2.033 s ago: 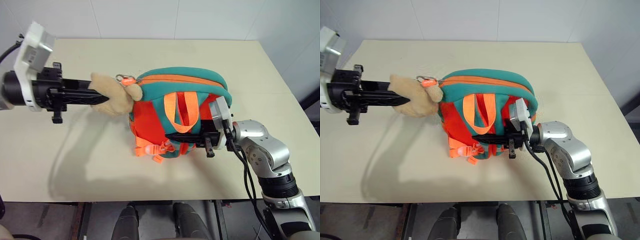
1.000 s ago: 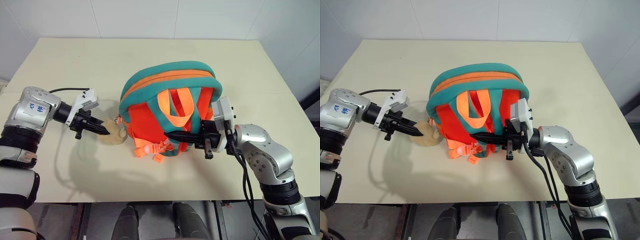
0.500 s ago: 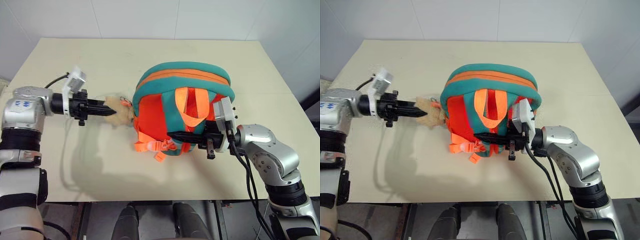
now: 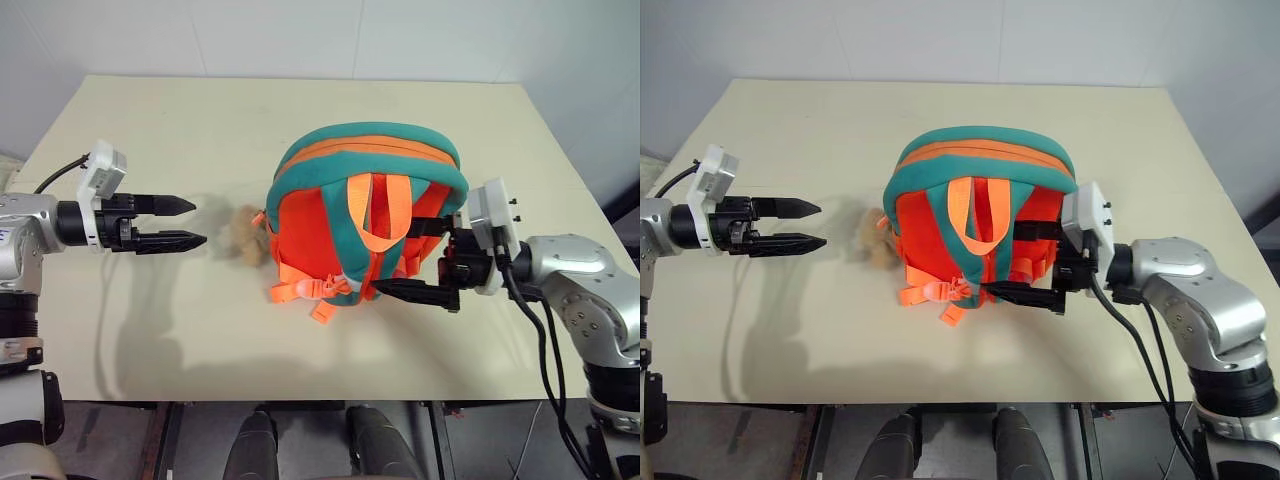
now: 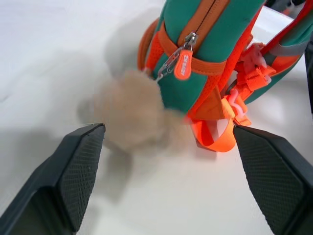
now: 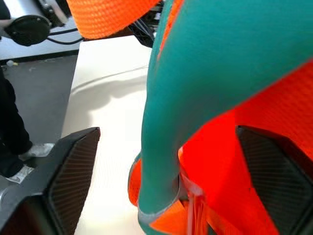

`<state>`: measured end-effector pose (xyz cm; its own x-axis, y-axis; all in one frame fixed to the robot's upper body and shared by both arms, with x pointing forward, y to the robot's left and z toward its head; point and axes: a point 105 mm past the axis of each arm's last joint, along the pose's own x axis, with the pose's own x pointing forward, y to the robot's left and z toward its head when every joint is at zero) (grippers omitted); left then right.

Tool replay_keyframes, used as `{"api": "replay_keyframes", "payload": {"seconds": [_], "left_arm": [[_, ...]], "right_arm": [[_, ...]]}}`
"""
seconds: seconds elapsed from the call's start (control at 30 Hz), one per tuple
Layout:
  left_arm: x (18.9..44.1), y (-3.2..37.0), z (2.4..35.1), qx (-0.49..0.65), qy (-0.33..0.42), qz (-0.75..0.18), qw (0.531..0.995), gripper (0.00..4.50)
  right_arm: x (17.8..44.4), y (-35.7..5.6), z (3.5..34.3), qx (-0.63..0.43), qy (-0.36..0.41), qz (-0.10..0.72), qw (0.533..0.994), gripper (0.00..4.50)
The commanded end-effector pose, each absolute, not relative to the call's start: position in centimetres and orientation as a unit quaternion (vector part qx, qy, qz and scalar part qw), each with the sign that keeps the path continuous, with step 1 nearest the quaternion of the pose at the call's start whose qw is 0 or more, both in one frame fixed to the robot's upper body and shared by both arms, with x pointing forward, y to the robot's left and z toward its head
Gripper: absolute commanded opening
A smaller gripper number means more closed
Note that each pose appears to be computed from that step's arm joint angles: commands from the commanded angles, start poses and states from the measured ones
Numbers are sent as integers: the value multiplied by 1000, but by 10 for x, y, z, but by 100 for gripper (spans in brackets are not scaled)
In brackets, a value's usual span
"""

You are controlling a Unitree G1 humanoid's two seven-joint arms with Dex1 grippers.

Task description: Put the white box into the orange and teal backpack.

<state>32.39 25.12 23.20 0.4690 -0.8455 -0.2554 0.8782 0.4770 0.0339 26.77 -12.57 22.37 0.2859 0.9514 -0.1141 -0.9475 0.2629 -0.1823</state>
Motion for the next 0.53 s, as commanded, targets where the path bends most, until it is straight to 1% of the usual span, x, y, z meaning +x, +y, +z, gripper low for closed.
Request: {"api": "replay_keyframes", "payload": {"seconds": [0.03,0.17,0.23,0.4,0.53], "left_arm": [[318,262,260,104,22,-480,871,450],[304,276,263,133,-47,-462,876,450],[298,284,261,143,-65,-456,876,450],[286,299,260,135,-85,-463,872,450],[280,314,263,130,-93,-455,876,450]], "right_arm": [[272,-164,229,-147,-4,544,826,448],[280,-219,223,-170,27,459,871,448],[281,-245,222,-184,38,424,886,448],[282,-277,233,-188,13,380,906,448],[288,-288,232,-191,14,367,910,448]]}}
